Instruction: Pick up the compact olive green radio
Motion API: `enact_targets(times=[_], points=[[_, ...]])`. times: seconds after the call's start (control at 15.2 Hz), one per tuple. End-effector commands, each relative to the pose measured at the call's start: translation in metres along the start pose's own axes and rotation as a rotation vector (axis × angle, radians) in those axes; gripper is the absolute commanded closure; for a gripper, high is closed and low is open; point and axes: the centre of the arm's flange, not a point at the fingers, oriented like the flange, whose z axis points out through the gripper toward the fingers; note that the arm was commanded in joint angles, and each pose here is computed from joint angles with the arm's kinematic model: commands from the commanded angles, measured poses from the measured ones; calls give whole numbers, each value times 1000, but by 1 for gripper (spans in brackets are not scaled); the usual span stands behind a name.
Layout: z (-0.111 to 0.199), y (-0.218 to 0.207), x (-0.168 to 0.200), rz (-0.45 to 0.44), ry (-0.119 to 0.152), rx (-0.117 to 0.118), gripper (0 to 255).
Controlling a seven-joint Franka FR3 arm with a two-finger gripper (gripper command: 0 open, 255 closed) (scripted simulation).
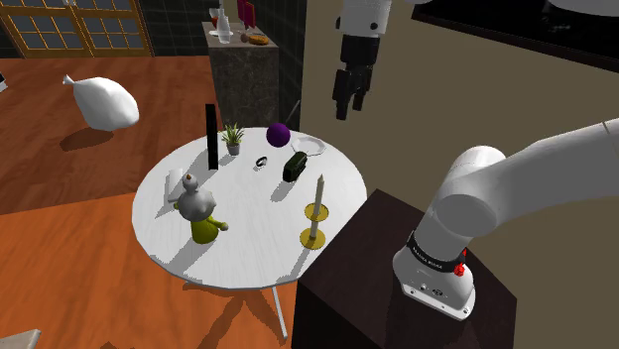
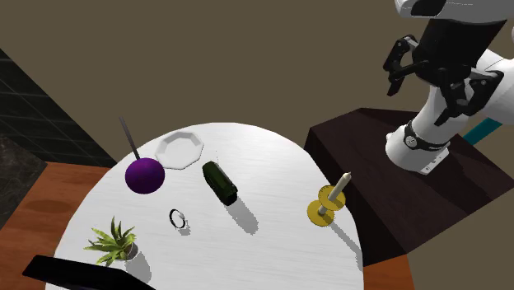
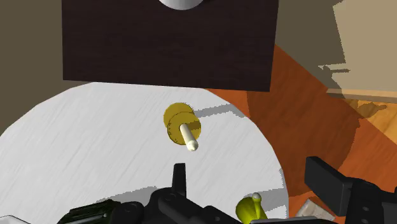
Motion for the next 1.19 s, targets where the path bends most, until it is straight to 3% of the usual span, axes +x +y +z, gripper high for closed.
enact_targets(times=[0.0,1.12], points=[[0,0,0,0,0,0,0],[132,70,157,436,57,11,0]])
